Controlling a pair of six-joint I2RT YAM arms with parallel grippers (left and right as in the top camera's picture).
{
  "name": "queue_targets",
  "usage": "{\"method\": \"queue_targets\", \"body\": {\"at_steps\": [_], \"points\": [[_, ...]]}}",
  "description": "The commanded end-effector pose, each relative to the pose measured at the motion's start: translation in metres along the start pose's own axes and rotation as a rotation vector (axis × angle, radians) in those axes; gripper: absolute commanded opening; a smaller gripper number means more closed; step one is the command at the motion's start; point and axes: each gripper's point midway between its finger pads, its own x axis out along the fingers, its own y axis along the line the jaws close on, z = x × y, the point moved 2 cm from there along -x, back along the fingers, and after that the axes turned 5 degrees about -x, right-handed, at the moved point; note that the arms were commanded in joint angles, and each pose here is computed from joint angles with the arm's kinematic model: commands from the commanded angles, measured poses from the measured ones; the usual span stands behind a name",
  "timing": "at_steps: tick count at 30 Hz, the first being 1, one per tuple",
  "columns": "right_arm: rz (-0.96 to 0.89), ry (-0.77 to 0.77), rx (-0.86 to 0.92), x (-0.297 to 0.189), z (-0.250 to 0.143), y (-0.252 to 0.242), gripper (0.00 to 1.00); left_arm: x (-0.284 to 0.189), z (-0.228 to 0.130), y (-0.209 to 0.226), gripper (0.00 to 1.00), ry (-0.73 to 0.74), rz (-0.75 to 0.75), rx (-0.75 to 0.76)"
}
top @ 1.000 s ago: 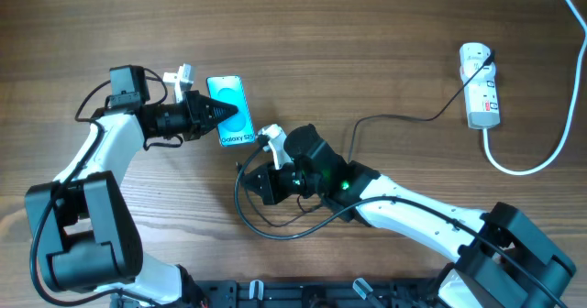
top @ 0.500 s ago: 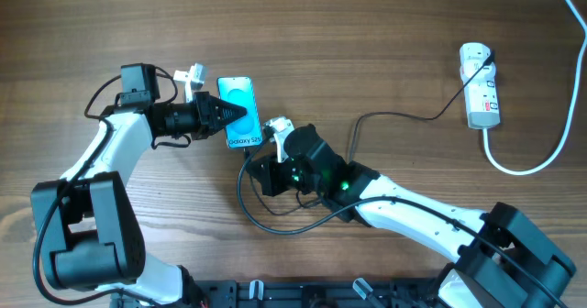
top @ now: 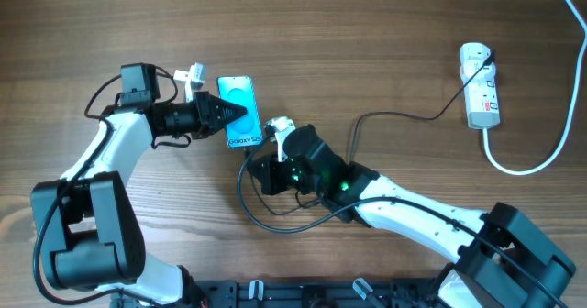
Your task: Plug charger to phone and switch on socket
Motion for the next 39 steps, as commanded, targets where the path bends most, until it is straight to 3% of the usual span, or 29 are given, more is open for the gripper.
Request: {"method": "queue_targets", "body": {"at_steps": [1, 11, 28, 39], "points": [[-0.074, -0.048, 0.036, 0.001, 0.005, -0.015, 0.04, -0.002, -0.003, -0.014, 0.06, 0.011, -0.055, 0.042], [-0.067, -0.053, 0.029, 0.001, 0.007, -0.014, 0.04, -0.002, -0.002, -0.009, 0.04, 0.001, -0.023, 0.042], [0.109, -0.099, 0.05, -0.003, 0.026, 0.016, 0.04, -0.002, -0.001, -0.009, 0.04, 0.0, -0.02, 0.042], [0.107, -0.064, 0.121, -0.014, 0.037, -0.014, 0.04, -0.002, -0.001, -0.009, 0.04, 0.0, -0.02, 0.042]]}}
